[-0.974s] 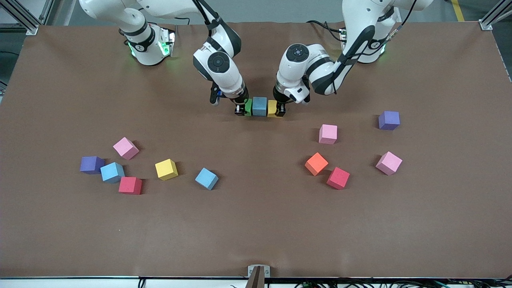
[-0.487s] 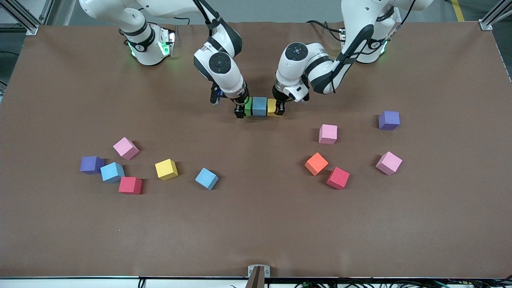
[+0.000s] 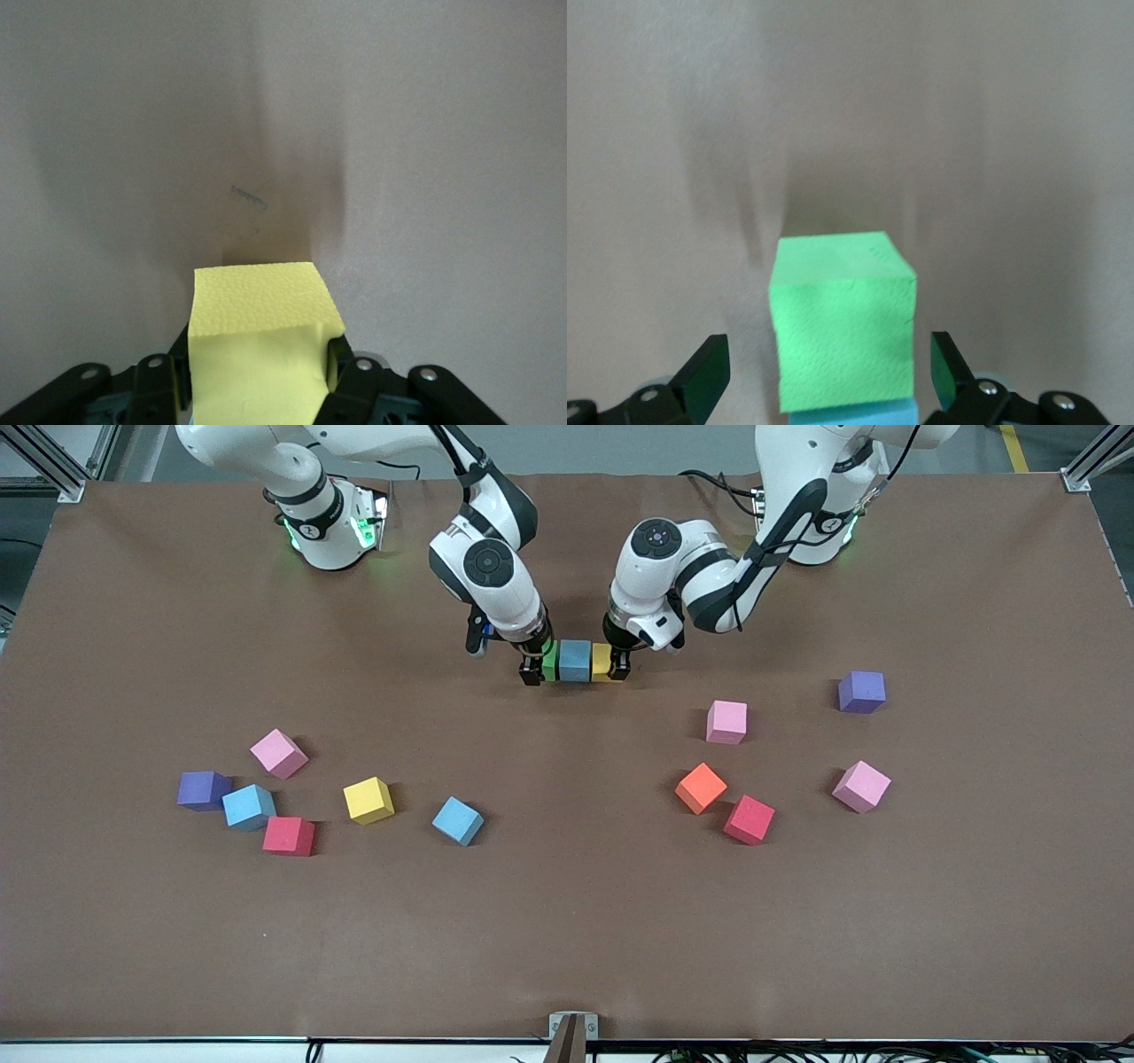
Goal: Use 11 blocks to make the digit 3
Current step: 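Open the right gripper off the green block and lift away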
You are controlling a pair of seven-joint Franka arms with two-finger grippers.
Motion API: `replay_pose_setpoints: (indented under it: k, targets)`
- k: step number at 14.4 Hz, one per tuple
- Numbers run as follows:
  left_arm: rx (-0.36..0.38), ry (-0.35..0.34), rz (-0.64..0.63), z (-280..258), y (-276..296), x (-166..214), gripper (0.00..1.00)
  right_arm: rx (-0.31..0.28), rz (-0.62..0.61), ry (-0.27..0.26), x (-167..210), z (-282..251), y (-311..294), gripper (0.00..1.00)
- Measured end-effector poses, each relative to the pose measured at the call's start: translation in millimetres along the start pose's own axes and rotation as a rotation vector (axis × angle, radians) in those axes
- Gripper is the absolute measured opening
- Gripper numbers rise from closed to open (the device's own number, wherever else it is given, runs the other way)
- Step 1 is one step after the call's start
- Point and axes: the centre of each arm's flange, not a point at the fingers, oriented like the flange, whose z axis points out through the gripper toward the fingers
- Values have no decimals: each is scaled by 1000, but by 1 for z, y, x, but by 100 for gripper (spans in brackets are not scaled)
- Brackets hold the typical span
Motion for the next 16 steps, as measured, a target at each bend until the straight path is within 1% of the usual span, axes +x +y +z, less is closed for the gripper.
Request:
replay_pose_setpoints:
  k: [2,3,5,7,12,14,16]
  targets:
    - [0,0,2,0,-1,-1,56,-23,4,29,4,-8,0,100]
    - [1,0,4,0,-2,-2,56,-22,10,31,6,-14,-3,100]
    - [2,-1,8,0,-5,-4,56,-10,25,20,11,-28,-13,100]
    - [2,-1,10,0,-7,-6,56,3,19,6,23,-40,-34,100]
    - [2,-1,11,1,-7,-6,56,-16,-66,19,75,-52,-88,100]
    - [2,-2,10,0,-7,-6,56,-20,-115,20,82,-53,-94,100]
    - [3,-2,5,1,-6,-6,56,-20,-188,19,86,-54,-97,100]
